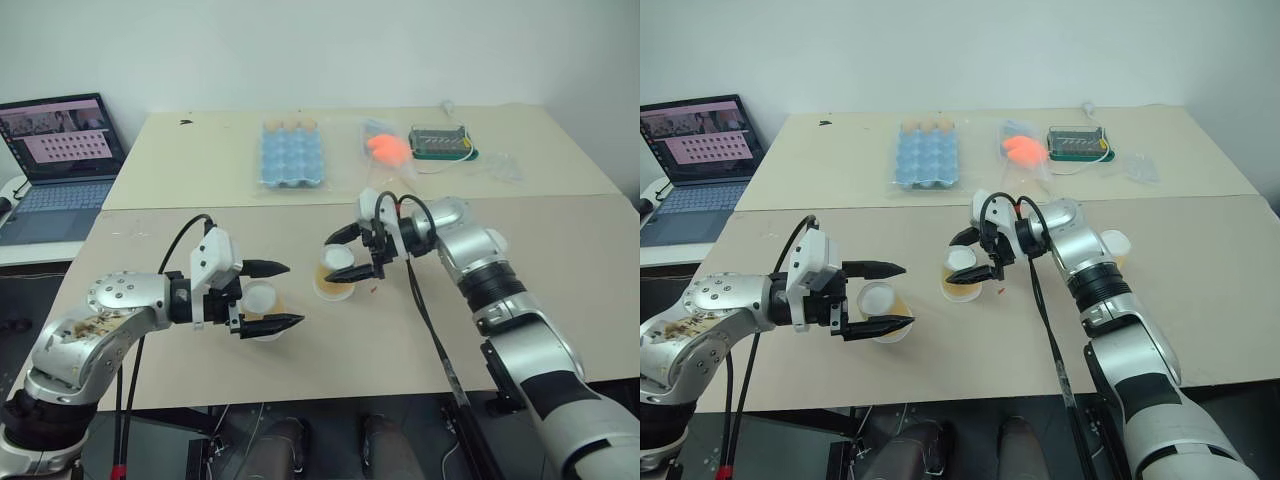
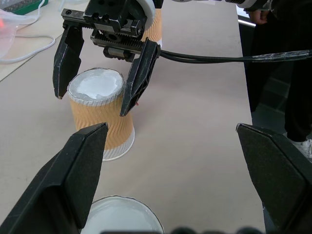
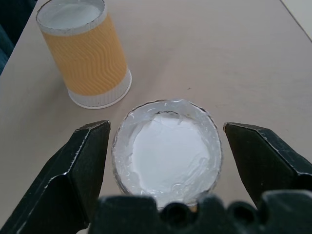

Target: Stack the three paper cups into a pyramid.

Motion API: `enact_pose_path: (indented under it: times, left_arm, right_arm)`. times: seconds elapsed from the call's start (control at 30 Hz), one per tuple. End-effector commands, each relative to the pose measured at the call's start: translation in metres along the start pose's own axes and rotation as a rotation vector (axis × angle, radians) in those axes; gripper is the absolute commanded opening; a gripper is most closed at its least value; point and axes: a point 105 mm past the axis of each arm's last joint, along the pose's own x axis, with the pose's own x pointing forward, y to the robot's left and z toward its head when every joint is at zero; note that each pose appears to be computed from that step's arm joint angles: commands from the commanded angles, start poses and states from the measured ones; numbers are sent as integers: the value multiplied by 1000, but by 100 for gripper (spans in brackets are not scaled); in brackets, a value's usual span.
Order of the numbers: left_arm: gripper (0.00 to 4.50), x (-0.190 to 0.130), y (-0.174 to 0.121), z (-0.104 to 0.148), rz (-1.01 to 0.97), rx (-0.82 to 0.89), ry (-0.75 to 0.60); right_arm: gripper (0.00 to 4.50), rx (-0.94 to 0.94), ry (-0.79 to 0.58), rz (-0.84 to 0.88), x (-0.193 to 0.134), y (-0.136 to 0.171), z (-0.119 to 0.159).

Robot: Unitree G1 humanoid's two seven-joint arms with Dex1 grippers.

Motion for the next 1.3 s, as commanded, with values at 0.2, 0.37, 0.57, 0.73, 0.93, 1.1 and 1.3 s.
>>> enact_pose_path:
  times: [0.2, 0.37, 0.57, 0.73, 0.93, 1.1, 1.3]
  left_arm:
    - [450, 5, 2, 11, -31, 62, -32]
    - [450, 6, 3, 10, -39, 66, -34]
    - [450, 7, 4, 6, -46, 59, -30]
    - [450, 9, 3, 7, -69, 53, -34]
    - [450, 11, 5, 8, -92, 54, -35]
    - [450, 12, 5, 9, -105, 55, -35]
    - [450, 10, 6, 9, -100, 57, -31]
  right_arm:
    - [440, -51, -35, -175, -76, 10, 15]
    - [440, -35, -42, -352, -122, 33, 24]
    - [440, 92, -97, -857, -188, 39, 24]
    - [440, 225, 8, -1174, -212, 50, -15]
    - [440, 372, 89, -1261, -208, 59, -56]
    - [440, 375, 45, -1273, -200, 58, -55]
    - [440, 401, -1, -1256, -189, 50, -60]
